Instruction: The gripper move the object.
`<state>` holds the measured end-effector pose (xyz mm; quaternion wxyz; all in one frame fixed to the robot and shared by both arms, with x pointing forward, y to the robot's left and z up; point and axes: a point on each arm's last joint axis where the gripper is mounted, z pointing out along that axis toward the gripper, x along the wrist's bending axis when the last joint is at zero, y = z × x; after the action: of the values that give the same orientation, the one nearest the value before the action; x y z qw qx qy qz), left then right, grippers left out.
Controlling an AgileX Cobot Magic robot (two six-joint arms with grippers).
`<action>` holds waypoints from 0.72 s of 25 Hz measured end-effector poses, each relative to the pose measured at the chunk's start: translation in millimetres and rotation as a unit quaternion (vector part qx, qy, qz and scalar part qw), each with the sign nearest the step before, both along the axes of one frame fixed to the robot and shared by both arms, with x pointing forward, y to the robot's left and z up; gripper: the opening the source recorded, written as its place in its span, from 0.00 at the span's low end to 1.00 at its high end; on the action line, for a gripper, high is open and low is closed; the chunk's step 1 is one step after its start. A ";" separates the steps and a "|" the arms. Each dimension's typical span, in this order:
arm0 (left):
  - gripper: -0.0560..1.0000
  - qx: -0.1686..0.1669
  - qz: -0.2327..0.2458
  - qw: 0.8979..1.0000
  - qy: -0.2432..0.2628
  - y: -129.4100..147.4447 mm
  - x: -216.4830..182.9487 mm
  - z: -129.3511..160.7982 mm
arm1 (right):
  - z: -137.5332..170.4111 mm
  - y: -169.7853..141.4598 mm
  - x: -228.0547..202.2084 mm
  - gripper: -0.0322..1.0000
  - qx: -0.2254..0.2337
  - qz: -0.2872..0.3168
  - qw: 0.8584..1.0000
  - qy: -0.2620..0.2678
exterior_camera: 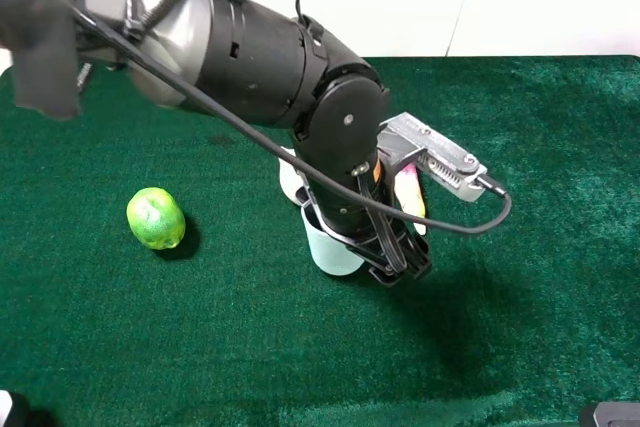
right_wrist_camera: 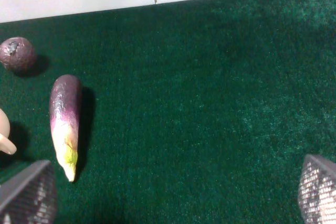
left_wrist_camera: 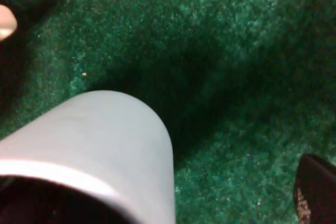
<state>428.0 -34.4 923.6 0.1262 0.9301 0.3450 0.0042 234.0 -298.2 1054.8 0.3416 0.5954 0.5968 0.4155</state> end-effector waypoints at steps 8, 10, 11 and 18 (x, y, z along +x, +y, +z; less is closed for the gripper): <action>0.88 -0.016 0.005 1.000 0.000 0.7 -1.7 17.6 | 0.0 0.1 0.0 0.70 0.000 0.000 1.000 0.000; 0.88 -0.018 0.004 1.000 0.000 0.1 -1.6 26.5 | 0.0 0.2 0.0 0.70 0.001 0.001 1.000 0.000; 0.88 -0.018 0.004 1.000 0.000 0.1 -1.6 26.5 | 0.0 0.3 0.0 0.70 0.002 0.001 1.000 0.000; 0.88 -0.013 -0.001 1.000 0.004 -2.0 -1.4 62.0 | 0.0 0.3 0.0 0.70 0.002 0.001 1.000 0.000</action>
<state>426.7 -36.3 985.6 0.1367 0.9288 0.3445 -0.0042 234.0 -297.9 1054.8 0.3401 0.5953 0.5969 0.4167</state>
